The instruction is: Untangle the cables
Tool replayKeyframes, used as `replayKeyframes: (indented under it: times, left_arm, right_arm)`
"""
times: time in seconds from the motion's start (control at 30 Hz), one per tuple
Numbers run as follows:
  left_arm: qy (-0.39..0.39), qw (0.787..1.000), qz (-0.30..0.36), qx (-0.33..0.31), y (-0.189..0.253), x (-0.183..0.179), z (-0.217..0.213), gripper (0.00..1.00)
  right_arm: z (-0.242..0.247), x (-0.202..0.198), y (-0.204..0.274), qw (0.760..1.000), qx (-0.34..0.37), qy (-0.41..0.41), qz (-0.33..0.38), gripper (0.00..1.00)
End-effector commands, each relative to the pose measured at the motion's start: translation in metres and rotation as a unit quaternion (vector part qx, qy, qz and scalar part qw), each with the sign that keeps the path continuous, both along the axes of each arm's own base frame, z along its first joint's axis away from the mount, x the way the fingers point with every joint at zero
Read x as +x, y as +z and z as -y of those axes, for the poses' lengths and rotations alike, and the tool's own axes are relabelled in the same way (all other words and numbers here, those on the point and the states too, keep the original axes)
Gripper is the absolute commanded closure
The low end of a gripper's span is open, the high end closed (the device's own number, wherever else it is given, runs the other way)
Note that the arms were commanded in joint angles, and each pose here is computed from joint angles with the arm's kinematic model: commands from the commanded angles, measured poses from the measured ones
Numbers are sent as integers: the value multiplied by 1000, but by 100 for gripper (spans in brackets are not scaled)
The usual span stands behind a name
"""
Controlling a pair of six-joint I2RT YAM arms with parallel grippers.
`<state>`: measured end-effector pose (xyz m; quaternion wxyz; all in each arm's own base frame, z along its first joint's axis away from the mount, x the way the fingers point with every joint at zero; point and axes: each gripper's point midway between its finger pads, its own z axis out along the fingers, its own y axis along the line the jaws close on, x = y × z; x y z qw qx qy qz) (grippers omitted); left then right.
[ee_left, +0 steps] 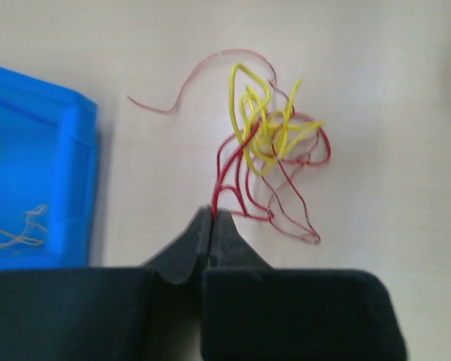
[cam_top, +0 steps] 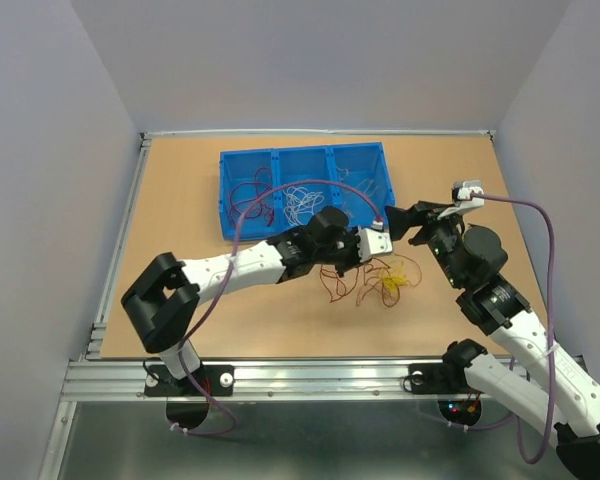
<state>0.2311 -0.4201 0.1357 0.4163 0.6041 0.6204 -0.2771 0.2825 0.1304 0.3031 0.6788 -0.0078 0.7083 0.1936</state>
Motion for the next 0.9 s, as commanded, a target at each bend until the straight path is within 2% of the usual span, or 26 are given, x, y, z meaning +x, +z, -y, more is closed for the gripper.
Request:
replayKeyframes:
  times: [0.0, 0.13, 0.47, 0.63, 0.87]
  left_arm:
    - [7, 998, 36, -58, 48, 9, -13, 100]
    - [16, 993, 38, -110, 79, 13, -30, 100]
    - [31, 977, 79, -196, 137, 5, -64, 100]
    - [40, 968, 94, -229, 156, -1, -76, 100]
    - [49, 965, 93, -239, 161, 2, -80, 100]
  right_arm:
    - [-36, -17, 23, 990, -9, 120, 75, 13]
    - [-61, -36, 30, 972, -8, 206, 115, 14]
    - [-91, -54, 26, 943, -15, 307, 131, 18]
    - [-102, -51, 17, 932, -33, 334, 135, 25]
    - [-125, -36, -8, 917, -64, 378, 104, 38]
